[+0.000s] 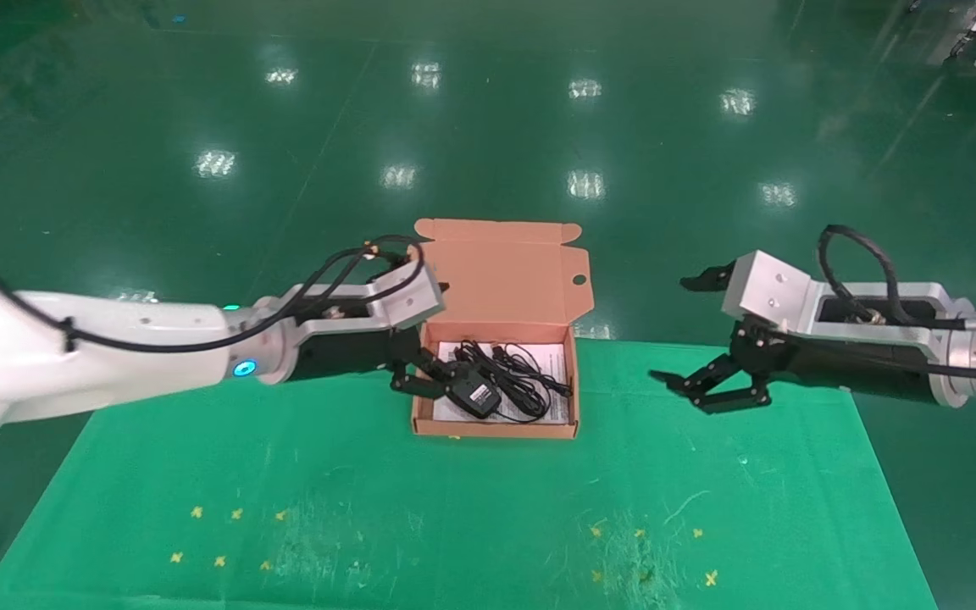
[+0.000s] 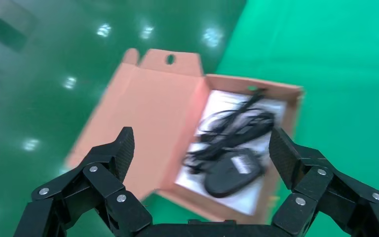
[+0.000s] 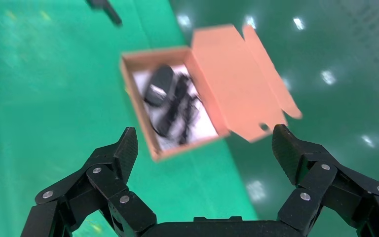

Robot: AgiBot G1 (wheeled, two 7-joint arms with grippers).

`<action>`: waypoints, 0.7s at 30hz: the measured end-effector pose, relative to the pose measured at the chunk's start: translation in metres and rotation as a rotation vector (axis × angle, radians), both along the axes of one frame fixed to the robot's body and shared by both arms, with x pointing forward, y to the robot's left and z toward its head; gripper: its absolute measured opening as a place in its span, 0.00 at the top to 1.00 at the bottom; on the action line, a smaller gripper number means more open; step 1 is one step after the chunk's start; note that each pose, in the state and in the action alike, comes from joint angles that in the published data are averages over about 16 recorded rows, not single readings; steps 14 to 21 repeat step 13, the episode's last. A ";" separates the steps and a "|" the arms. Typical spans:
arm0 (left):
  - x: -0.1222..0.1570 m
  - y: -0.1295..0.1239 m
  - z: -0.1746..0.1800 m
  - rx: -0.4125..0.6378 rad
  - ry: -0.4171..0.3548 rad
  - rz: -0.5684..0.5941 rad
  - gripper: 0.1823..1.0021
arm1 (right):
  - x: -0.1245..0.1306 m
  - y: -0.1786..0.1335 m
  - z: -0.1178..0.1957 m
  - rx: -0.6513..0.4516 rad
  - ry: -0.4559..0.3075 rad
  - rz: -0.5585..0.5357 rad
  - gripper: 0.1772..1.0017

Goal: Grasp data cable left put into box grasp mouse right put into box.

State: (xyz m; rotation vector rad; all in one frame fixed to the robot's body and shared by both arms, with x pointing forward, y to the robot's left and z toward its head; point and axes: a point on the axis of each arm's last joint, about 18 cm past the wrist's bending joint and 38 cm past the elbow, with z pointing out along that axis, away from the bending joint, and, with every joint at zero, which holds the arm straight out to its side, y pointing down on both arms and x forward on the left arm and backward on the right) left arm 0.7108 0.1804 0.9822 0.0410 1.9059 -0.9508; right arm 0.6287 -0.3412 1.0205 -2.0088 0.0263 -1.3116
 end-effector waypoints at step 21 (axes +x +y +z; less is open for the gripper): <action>-0.028 0.020 -0.011 -0.128 0.103 -0.082 0.00 | -0.020 0.012 -0.012 0.090 0.062 0.107 0.00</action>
